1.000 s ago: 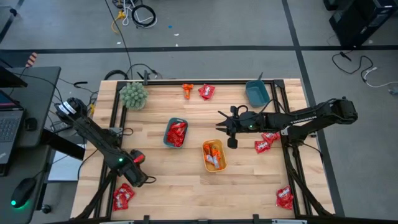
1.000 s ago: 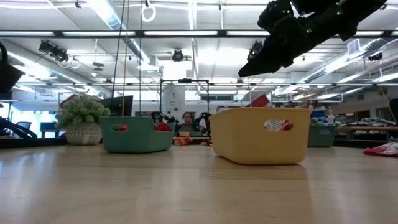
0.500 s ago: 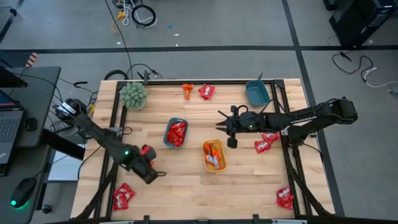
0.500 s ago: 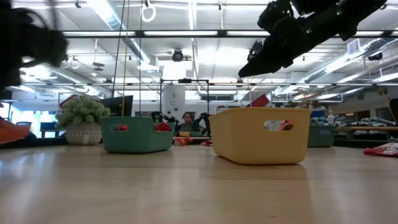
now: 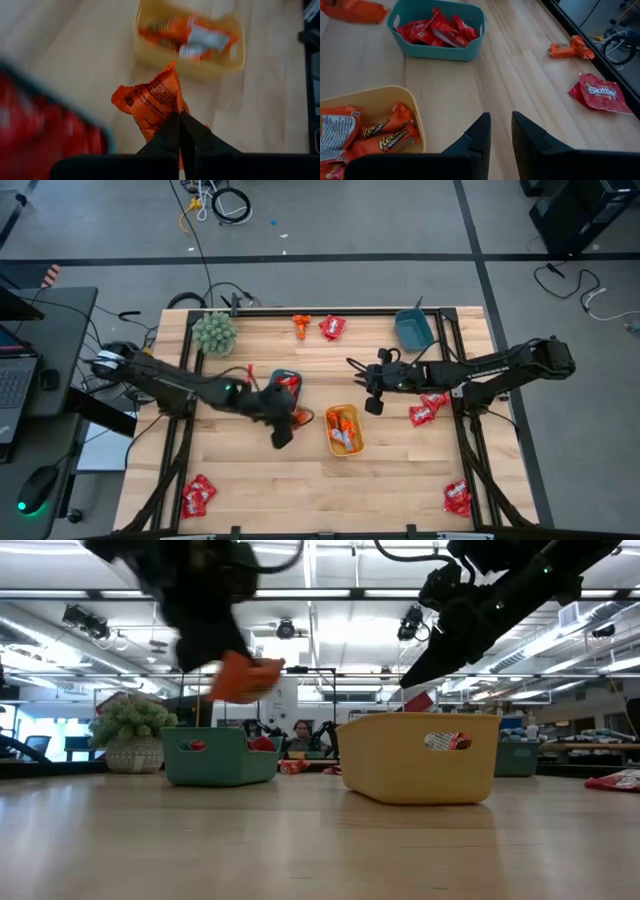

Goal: Sort candy
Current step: Put the orange candy into the yellow bin

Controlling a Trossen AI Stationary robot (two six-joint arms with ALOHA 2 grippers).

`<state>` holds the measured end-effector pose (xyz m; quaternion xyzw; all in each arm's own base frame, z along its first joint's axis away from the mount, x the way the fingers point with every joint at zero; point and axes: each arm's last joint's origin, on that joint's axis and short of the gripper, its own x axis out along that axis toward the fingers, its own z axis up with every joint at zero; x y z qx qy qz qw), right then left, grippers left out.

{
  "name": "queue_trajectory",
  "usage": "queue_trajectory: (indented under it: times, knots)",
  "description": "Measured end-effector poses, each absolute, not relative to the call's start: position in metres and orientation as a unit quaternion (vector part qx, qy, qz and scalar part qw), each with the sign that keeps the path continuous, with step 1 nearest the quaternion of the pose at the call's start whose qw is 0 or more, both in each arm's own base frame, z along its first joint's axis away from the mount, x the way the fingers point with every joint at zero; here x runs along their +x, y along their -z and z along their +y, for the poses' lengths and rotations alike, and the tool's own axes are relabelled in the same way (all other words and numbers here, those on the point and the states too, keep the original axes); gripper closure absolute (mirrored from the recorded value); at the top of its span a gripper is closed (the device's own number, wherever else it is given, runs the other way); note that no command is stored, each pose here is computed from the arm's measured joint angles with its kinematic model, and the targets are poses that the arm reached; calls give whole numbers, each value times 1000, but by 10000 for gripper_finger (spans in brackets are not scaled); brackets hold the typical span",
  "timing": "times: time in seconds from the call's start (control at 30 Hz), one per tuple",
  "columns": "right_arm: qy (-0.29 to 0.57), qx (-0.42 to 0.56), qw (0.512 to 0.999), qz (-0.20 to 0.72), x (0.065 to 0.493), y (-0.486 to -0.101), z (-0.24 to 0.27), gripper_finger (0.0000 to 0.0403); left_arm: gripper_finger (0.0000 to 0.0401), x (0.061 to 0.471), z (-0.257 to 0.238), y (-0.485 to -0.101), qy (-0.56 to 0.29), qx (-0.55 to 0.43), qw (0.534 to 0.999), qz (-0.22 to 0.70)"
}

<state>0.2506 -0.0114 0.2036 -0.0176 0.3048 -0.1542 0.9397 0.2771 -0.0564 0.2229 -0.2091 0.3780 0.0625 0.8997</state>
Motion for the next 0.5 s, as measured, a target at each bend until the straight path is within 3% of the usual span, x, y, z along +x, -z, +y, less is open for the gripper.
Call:
queue_trajectory:
  times: [0.2, 0.5]
  knots:
    - [155, -20, 934, 321, 249, -201, -11, 339, 401, 315, -37, -216, 0, -152, 934, 323]
    - [176, -15, 922, 345, 245, -197, -15, 339, 401, 377, -37, -209, 60, -20, 936, 345]
